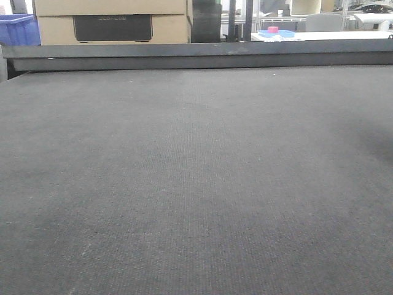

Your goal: Place valve from conveyor to right shelf box

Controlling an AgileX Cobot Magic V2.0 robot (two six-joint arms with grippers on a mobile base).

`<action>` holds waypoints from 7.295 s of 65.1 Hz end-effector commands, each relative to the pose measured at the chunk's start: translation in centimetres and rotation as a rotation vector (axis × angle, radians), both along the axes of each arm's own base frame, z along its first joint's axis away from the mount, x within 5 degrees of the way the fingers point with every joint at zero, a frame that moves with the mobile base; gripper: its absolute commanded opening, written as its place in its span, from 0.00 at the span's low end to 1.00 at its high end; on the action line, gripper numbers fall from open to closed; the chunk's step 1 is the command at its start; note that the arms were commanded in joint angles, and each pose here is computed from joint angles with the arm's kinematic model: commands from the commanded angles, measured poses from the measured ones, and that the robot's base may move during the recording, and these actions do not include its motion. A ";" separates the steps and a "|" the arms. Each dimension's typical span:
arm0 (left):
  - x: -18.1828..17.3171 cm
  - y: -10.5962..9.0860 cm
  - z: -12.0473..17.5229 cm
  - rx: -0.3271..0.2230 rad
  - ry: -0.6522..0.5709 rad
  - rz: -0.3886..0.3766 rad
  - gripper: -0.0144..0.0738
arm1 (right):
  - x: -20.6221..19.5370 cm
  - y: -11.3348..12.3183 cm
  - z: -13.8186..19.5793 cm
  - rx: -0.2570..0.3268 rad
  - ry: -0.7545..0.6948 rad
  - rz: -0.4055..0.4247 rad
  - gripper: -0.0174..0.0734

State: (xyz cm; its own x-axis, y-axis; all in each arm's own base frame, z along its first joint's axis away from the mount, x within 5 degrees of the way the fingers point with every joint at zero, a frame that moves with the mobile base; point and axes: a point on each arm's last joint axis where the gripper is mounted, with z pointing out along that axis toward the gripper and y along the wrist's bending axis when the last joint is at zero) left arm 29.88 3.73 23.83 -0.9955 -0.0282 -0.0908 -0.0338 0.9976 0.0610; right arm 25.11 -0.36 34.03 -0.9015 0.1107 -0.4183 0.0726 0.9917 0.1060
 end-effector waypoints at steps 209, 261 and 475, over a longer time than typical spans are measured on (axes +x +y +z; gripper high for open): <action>-23.1 -3.3 12.8 0.010 -1.472 0.018 0.04 | -17.8 0.5 2.6 -0.072 -1.040 -0.030 0.01; -23.1 -3.3 12.8 0.010 -1.472 0.018 0.04 | -17.8 0.5 2.6 -0.072 -1.040 -0.030 0.01; -25.2 -3.5 13.3 0.018 -1.556 0.011 0.04 | -17.8 0.5 2.6 -0.072 -1.044 -0.030 0.01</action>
State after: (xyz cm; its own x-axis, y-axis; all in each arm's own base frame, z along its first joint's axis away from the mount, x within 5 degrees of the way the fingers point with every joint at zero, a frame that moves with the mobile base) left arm 4.98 0.22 36.34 0.0080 -0.0162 -0.9998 -0.0791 0.9967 -0.0168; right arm 7.49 0.19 35.69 -0.1734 0.0792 -0.9817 0.0000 0.9968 0.0804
